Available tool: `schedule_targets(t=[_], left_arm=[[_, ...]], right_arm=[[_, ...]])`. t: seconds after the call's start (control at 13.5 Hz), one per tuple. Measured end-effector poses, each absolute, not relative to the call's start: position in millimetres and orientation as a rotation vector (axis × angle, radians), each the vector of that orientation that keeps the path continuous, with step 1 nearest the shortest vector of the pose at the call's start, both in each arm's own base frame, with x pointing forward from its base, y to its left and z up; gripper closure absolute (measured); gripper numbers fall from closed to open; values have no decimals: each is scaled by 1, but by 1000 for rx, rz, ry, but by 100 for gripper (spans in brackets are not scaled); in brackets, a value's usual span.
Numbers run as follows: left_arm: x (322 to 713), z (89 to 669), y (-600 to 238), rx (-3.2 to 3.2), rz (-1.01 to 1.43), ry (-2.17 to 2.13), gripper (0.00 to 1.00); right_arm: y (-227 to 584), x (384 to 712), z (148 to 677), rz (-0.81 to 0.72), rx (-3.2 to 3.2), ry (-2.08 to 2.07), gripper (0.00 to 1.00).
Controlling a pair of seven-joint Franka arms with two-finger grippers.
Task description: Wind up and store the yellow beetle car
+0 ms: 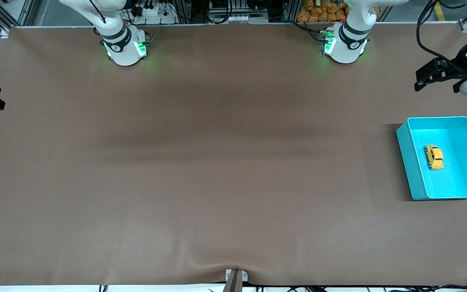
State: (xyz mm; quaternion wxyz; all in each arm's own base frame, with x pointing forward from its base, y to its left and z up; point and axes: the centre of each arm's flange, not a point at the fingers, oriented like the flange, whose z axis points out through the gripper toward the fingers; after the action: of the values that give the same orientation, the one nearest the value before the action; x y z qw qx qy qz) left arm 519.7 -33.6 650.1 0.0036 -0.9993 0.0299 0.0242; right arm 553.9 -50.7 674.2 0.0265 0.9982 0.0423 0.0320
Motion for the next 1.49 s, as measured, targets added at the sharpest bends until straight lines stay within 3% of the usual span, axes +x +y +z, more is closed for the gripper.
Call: schedule_targets(t=[1.49], left_arm=[[524,646,-24,-3133,89,136,0]], right_arm=[[-49,553,673,85,3086,137,0]])
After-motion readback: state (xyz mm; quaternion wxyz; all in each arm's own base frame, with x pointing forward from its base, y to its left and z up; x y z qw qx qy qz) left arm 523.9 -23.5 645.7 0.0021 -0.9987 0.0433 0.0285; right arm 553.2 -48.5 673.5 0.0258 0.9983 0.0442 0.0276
